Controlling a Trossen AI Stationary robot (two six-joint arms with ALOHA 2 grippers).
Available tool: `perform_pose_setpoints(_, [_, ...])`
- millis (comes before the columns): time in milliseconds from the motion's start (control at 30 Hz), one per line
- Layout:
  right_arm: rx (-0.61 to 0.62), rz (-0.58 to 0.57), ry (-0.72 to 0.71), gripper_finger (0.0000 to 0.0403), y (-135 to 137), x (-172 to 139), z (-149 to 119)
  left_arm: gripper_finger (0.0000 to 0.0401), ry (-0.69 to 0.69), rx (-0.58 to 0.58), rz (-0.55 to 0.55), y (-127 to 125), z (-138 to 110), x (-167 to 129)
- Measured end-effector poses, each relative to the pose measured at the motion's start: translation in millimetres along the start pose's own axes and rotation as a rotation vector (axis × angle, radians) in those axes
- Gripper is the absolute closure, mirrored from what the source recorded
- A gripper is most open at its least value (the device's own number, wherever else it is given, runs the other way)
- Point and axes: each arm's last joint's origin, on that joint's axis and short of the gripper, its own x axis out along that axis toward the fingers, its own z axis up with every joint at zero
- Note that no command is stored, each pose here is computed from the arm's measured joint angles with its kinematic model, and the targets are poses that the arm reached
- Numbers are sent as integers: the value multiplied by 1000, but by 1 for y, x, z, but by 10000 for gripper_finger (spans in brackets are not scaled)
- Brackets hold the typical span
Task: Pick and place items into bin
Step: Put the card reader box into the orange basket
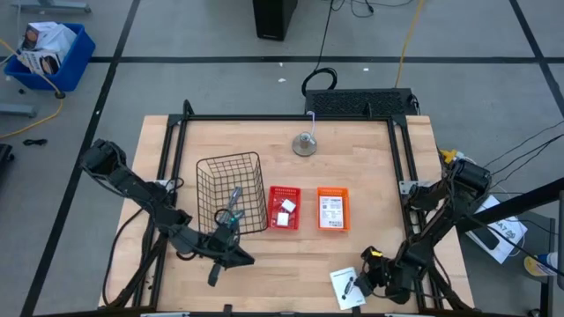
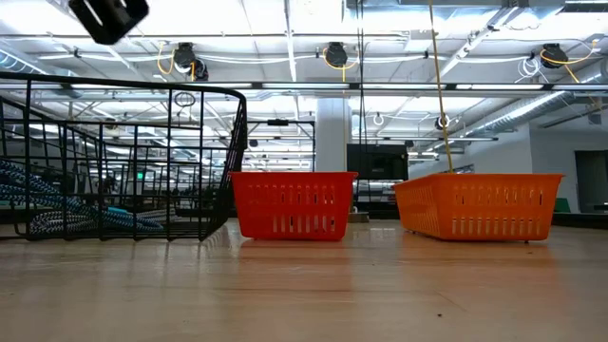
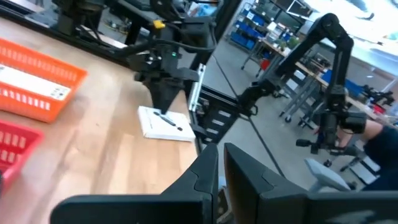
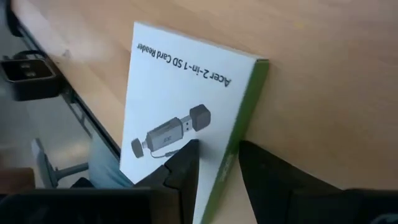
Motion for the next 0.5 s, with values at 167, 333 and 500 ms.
perform_pose_setpoints(167, [-36,42,-13,294,8,13,8,370,11,4,-27,-11,-7,-5])
perform_pose_setpoints(333, [-72,48,-37,294,11,25,18,370,8,-12,-60,-24,-13,-12])
perform_pose_setpoints(500, [-102,96,-78,294,16,36,25,370,1,-15,-57,-45,-20,-21])
